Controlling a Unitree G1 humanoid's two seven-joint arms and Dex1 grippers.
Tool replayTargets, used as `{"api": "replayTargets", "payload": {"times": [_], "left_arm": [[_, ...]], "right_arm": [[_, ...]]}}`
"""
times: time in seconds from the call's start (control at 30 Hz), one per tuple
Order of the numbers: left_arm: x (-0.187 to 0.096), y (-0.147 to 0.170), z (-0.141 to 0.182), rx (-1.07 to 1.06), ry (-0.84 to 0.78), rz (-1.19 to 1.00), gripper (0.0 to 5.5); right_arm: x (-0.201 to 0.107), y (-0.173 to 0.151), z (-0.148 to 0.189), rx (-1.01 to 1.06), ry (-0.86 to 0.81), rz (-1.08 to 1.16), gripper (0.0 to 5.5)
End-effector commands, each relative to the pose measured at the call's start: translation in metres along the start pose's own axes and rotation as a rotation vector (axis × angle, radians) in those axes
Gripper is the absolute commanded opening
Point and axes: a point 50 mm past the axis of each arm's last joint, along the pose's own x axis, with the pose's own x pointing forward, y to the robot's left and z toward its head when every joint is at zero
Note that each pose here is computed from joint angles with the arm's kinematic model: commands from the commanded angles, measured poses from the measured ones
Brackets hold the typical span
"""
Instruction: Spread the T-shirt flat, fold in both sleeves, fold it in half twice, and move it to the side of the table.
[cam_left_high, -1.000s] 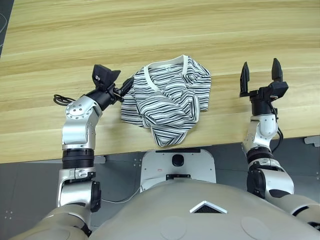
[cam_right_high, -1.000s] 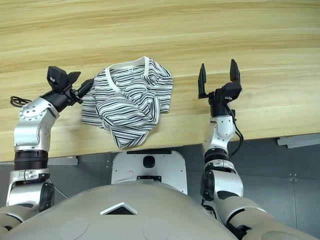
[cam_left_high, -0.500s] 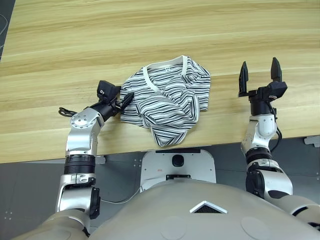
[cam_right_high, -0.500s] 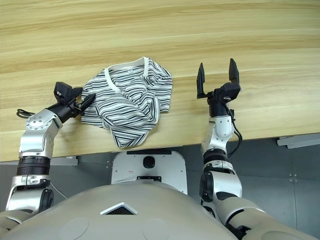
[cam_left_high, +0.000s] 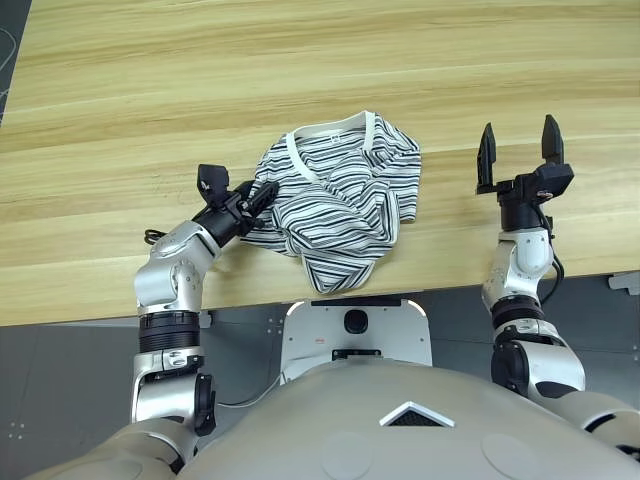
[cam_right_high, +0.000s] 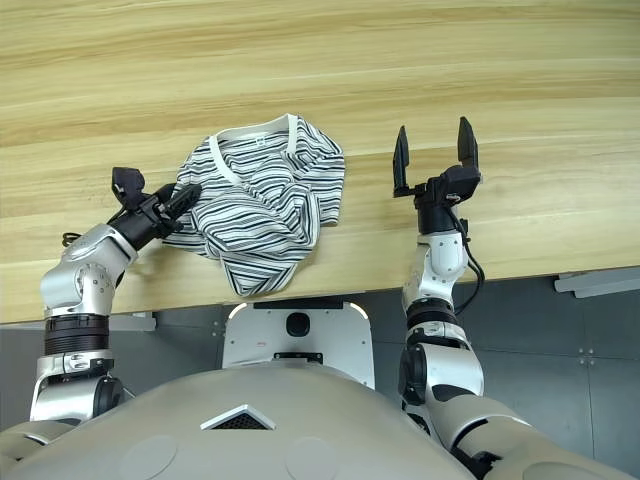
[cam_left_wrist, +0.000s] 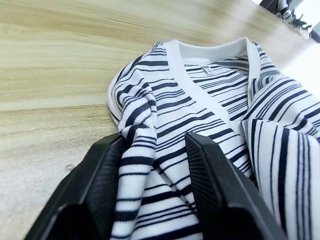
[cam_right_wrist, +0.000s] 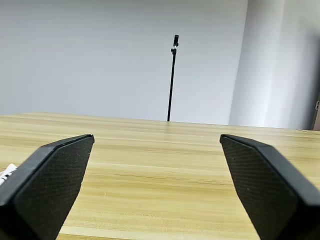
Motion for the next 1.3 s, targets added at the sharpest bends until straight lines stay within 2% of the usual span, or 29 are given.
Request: {"api": "replayTargets", "payload": {"times": [0.03,0.47,0.57,0.67,0.8,0.9,1.03,1.17,1.3], "left_arm": [[-0.003,0.009,-0.023,-0.090,0.095,0.073,2.11],[-0.007,0.024,-0.016,-0.133,0.026,0.161,2.11],[-0.007,0.025,-0.016,-0.138,0.014,0.170,1.47],[-0.006,0.020,-0.019,-0.130,0.013,0.138,0.92],[-0.004,0.013,-0.021,-0.105,0.022,0.101,0.14],[-0.003,0.012,-0.021,-0.098,0.019,0.105,0.11],[-0.002,0.012,-0.021,-0.089,0.019,0.105,0.11],[-0.001,0.012,-0.023,-0.083,0.019,0.106,0.11],[-0.001,0.011,-0.023,-0.084,0.016,0.110,0.11]], "right_arm": [[0.002,0.003,0.001,-0.007,-0.004,0.011,4.67],[0.002,0.006,0.001,-0.022,-0.003,0.019,4.67],[0.002,0.006,0.000,-0.020,0.001,0.018,4.67],[0.007,0.009,-0.005,-0.022,0.074,0.092,4.67],[0.032,0.031,-0.010,-0.033,0.258,0.359,4.67],[0.056,0.042,0.004,0.014,0.303,0.430,4.67],[0.077,0.054,0.011,0.183,0.408,0.382,4.67],[0.082,0.069,0.014,0.314,0.497,0.334,4.67],[0.076,0.083,0.011,0.316,0.569,0.334,4.67]]}}
